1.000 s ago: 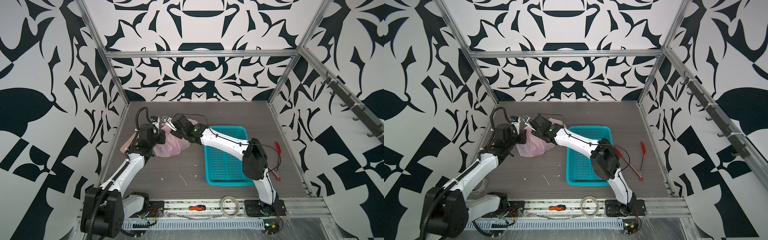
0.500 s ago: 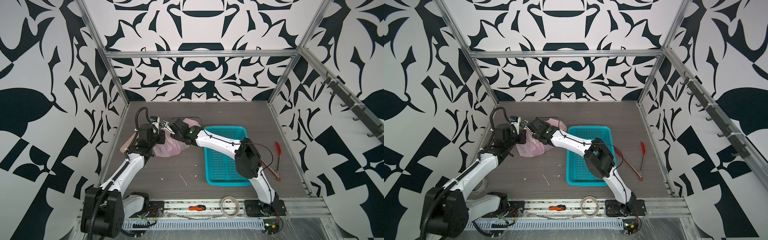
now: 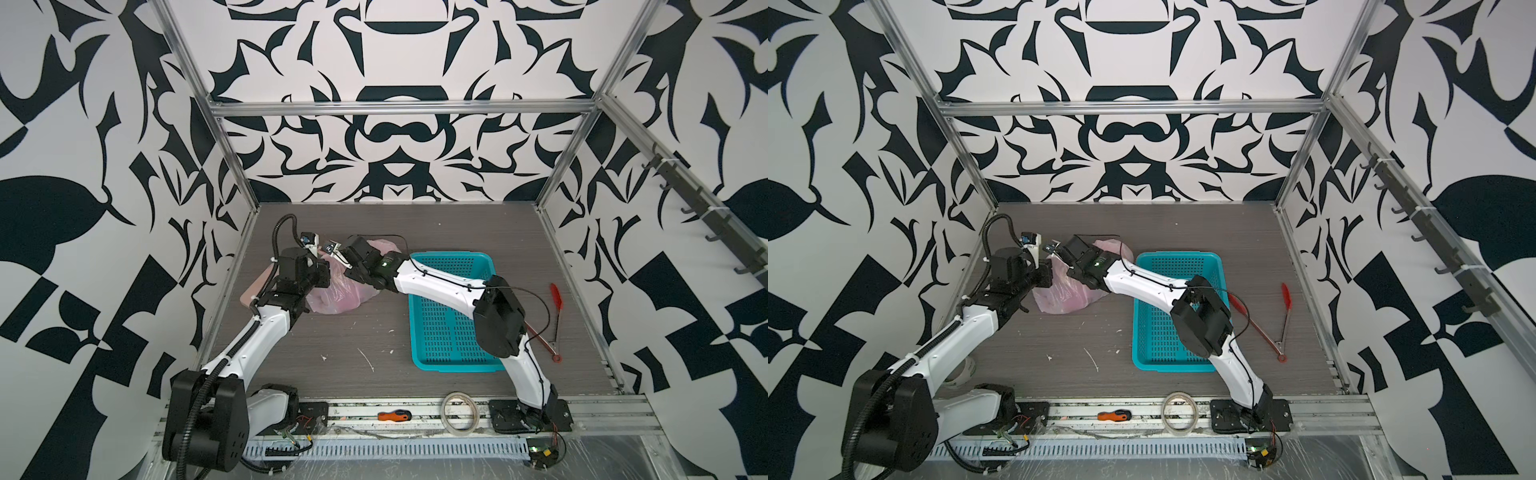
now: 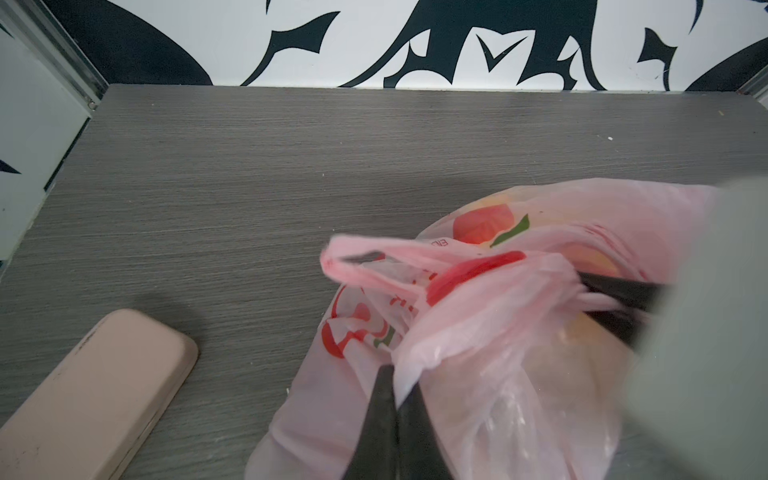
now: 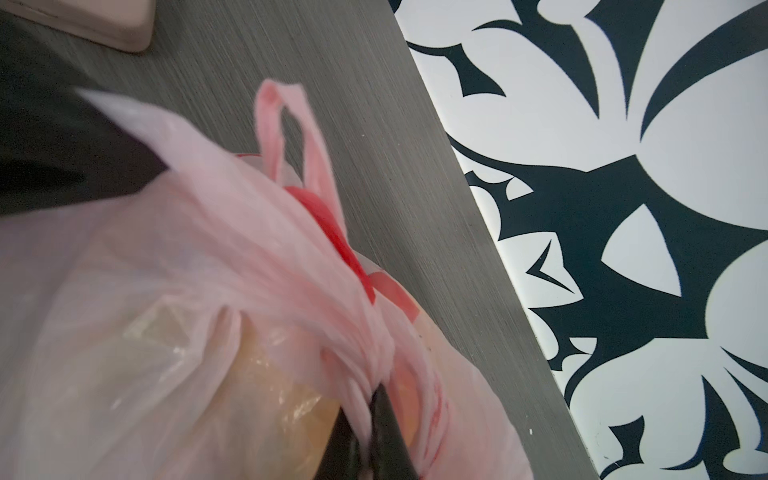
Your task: Untie the knot of the plastic bag and take out the fruit
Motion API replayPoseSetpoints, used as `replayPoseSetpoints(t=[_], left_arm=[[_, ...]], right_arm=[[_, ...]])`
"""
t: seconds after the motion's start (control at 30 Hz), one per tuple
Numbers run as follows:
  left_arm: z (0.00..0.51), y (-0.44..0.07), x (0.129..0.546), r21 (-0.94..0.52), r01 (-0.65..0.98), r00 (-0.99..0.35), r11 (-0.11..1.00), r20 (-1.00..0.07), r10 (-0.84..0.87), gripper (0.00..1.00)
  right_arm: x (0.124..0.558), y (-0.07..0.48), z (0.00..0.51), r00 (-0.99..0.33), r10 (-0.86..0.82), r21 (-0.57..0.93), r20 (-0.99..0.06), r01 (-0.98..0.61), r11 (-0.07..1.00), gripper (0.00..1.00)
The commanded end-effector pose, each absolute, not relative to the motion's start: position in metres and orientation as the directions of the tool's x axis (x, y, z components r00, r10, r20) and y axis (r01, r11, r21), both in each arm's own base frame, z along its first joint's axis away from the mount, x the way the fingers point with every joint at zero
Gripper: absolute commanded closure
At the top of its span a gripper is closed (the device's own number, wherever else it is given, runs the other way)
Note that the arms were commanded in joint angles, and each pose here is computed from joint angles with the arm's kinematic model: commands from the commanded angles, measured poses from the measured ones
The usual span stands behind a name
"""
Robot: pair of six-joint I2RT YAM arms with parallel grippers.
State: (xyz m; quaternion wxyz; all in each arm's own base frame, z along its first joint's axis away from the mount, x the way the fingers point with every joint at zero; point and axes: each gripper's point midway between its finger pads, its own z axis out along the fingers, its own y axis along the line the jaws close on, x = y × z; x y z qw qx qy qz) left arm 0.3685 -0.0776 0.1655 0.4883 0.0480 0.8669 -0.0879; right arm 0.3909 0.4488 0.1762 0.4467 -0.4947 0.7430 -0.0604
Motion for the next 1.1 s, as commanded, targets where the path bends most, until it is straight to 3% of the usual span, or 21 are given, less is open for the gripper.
replayPoseSetpoints(t=[0.0, 0.53, 0.63, 0.83, 1.07], left_arm=[[0.167, -0.067, 0.375, -0.1, 0.107, -0.496, 0.989, -0.868, -0.033, 1.0], [0.171, -0.05, 0.377, -0.087, 0.011, -0.496, 0.996, -0.866, -0.07, 1.0], [0.175, -0.053, 0.379, -0.085, 0.031, -0.492, 0.996, -0.868, -0.059, 1.0], [0.182, -0.065, 0.384, -0.071, 0.114, -0.472, 0.991, -0.881, -0.009, 1.0], [0.191, -0.073, 0.385, -0.063, 0.168, -0.448, 0.984, -0.894, 0.02, 1.0]], right_arm=[[0.388, 0.434, 0.237, -0.12, -0.676, -0.465, -0.727, -0.639, 0.613, 0.95], [0.371, 0.39, 0.241, -0.214, -0.593, -0.336, -0.776, -0.656, 0.676, 0.96], [0.362, 0.392, 0.232, -0.23, -0.612, -0.308, -0.756, -0.701, 0.643, 0.88], [0.354, 0.391, 0.241, -0.225, -0.593, -0.279, -0.773, -0.719, 0.636, 0.62], [0.359, 0.388, 0.265, -0.182, -0.597, -0.32, -0.781, -0.704, 0.634, 0.55]])
